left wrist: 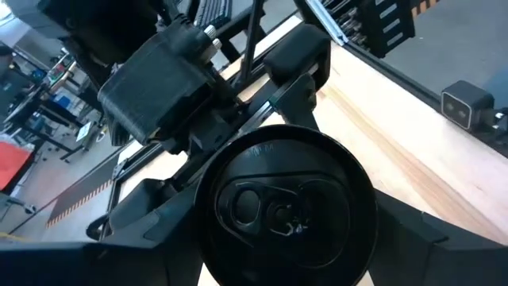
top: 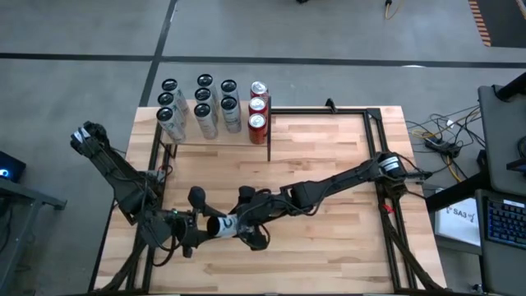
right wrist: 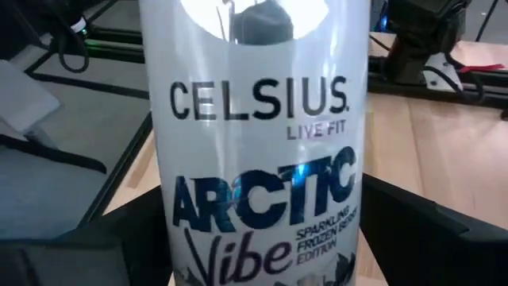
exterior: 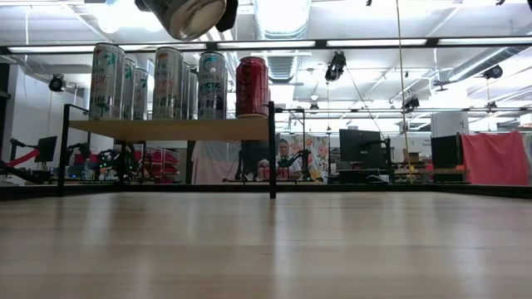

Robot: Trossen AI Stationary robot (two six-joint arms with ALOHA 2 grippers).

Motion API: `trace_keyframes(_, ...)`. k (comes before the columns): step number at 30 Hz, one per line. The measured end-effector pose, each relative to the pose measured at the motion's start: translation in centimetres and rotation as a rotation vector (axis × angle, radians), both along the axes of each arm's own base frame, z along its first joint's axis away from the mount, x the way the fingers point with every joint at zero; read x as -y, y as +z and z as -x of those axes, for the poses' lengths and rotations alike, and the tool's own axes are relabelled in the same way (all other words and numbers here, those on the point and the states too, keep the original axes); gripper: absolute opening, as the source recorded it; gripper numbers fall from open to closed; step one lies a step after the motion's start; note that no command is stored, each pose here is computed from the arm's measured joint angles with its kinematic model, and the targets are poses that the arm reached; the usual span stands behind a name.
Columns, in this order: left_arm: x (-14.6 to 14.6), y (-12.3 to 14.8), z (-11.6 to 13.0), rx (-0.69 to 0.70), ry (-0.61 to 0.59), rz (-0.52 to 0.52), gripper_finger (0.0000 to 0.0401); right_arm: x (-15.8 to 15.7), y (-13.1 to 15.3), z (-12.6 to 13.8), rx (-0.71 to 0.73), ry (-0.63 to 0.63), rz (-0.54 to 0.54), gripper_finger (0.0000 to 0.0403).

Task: Place canned beverage on shelf
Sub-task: Put the white blue soda can on the shelf aligned with the other white blue soda can

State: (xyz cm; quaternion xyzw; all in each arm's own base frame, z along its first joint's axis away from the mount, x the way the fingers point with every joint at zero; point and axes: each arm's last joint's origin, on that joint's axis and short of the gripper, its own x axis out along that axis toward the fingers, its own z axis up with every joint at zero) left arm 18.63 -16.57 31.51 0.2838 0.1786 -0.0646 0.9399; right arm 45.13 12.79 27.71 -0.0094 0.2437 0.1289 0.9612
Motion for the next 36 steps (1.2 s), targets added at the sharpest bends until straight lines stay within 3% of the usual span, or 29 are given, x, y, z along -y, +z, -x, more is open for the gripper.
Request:
trace_keyframes(3, 0.0, 0.0, 0.0, 0.002, 0.012, 0.008, 0.0248, 0.1, 0.0, 0.0, 0.002, 0.001, 0.013, 0.0313)
trace_keyframes(8, -0.1, 0.1, 0.0, 0.020, 0.052, -0.002, 0.0311, 0.2, 0.2, 0.1, 0.008, 0.017, 0.046, 0.0234)
trace_keyframes(12, -0.3, 0.2, 0.0, 0.053, 0.113, -0.031, 0.0336, 0.7, 1.2, 1.2, -0.035, 0.003, 0.091, 0.0234)
trace_keyframes(22, -1.5, 1.9, 1.0, 0.125, 0.162, 0.026, 0.0326, 2.4, 5.2, 6.3, -0.143, -0.226, 0.283, 0.0234)
trace_keyframes(29, -1.6, 0.4, 0.8, 0.288, 0.241, 0.078, 0.0318, 2.8, 4.4, 8.3, 0.075, -0.271, 0.212, 0.0234)
trace_keyframes(36, -2.5, -1.0, 0.5, 0.548, 0.308, 0.259, 0.0317, 3.2, 2.4, 8.2, 0.401, -0.407, 0.194, 0.0234)
